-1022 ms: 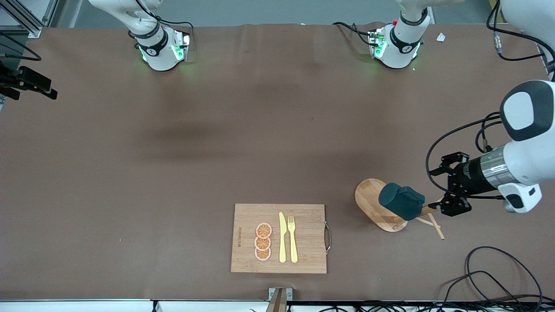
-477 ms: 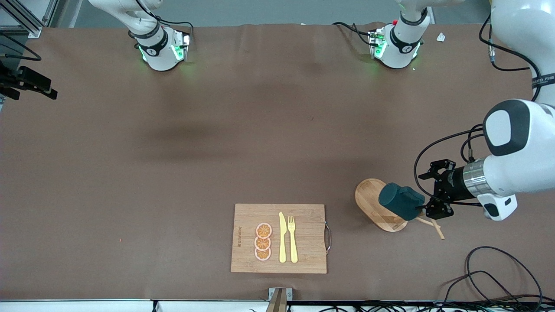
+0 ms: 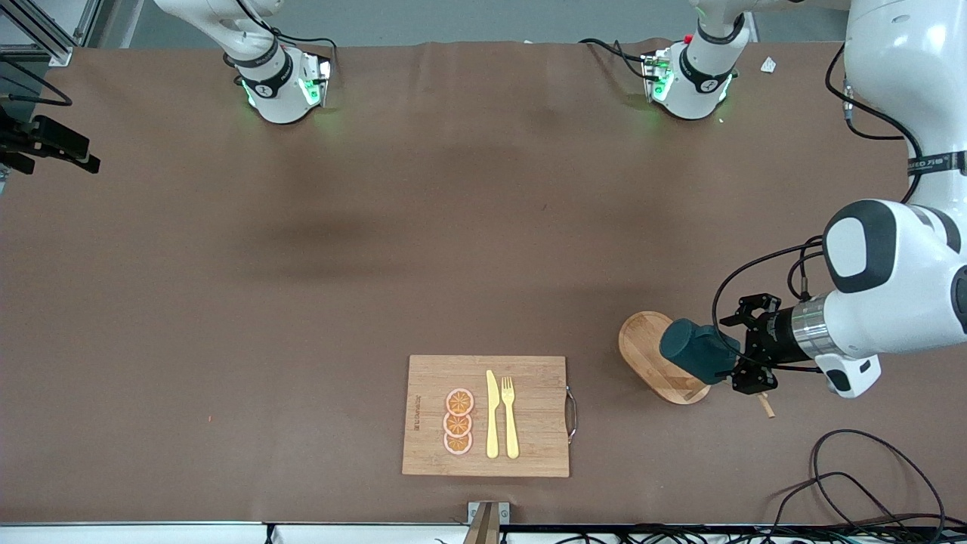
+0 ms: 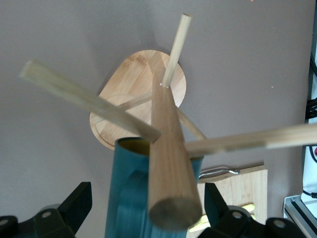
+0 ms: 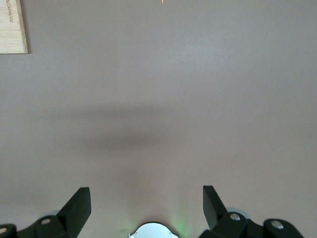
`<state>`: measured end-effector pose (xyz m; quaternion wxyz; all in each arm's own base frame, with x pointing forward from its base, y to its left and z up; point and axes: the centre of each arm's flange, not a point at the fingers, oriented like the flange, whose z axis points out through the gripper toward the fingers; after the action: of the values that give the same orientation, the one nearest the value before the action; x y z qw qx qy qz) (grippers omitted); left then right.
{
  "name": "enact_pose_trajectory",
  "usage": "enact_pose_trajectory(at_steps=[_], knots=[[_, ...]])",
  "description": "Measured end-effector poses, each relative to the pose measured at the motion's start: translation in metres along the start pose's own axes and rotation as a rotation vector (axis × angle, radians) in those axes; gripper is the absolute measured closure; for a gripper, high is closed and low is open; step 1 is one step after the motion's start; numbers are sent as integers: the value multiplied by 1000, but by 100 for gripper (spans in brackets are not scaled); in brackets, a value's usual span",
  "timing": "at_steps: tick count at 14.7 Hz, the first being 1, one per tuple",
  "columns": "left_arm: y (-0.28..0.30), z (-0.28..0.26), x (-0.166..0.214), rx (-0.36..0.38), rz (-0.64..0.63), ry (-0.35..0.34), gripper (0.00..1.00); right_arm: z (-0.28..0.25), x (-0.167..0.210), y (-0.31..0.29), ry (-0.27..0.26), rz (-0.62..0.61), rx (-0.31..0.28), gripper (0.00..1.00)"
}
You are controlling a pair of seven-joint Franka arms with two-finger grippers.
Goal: Transfer cup from left to right arm and place
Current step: 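Lower the left gripper around the teal mug's body on the stand, then close the left gripper on the teal mug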
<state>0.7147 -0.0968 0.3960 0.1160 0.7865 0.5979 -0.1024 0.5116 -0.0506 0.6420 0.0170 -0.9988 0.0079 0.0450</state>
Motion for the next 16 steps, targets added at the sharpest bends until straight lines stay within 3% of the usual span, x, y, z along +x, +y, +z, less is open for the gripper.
enact_pose_trajectory(at_steps=[16], knots=[[13,31,-13,-36,31,-1,1,0,0,1,0,2,0,0]])
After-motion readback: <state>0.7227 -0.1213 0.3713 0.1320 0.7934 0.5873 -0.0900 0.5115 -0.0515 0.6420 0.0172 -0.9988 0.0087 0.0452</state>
